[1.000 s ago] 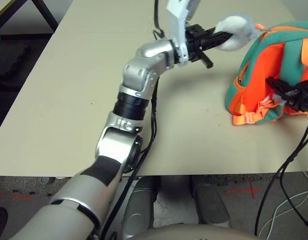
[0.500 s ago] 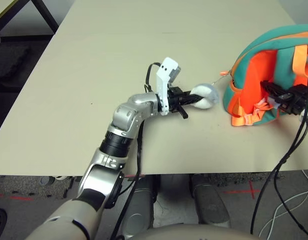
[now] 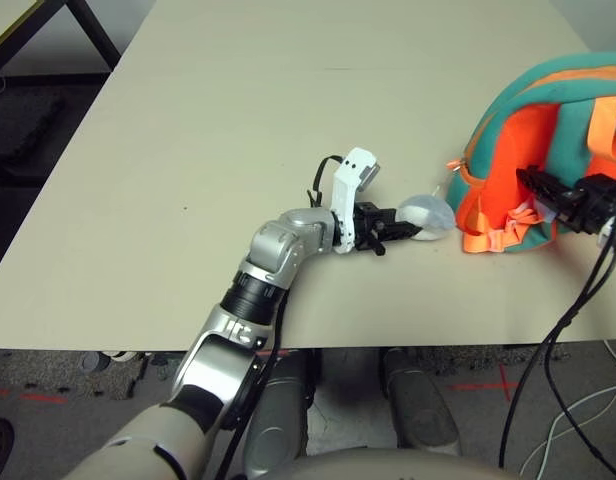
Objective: Put the pencil case into the backpack and zip it.
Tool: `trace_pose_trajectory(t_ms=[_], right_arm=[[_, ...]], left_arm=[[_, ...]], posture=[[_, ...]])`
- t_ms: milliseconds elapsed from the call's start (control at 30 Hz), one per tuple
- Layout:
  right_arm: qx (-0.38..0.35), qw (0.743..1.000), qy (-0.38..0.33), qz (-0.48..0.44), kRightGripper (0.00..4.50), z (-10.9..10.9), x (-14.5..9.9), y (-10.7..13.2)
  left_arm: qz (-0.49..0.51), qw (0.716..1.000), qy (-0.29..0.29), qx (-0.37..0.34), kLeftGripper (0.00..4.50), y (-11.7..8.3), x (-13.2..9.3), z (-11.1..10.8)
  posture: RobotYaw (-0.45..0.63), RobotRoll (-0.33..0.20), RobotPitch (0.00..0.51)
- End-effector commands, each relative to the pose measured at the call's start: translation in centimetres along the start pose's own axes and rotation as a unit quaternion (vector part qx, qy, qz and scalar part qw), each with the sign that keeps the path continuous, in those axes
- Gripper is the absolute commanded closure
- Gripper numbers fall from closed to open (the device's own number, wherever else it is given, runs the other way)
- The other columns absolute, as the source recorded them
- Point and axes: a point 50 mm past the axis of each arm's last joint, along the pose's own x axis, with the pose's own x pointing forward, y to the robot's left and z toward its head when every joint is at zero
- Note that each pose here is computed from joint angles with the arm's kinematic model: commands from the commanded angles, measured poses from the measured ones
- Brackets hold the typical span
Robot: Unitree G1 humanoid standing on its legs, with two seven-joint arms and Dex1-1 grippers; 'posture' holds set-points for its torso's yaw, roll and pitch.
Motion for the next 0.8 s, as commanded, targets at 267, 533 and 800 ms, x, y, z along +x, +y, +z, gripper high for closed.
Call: trace_pose_trajectory(t_ms=[267,533,800], right_arm=[[0.064,0.989,0.108,-0.084,0.03,2.1,-7.7,-0.7],[0.025,0.961,0.097,-0.258,0.03,2.1,-10.4,-5.3],[-0.022,0.934,0.000,-0.356,0.03,2.5,-10.4,-9.3]], left_arm=[[0.269,0.963,-0.011,0.003,0.00,6.7,-10.9,-1.6],[0.486,0.863,-0.136,0.027,0.00,10.5,-14.6,-2.1],[0.601,0.777,-0.187,0.036,0.00,11.6,-17.2,-3.1]], posture=[[0.05,0.000,0.222],[0.07,0.000,0.212],[0.09,0.000,0.208]])
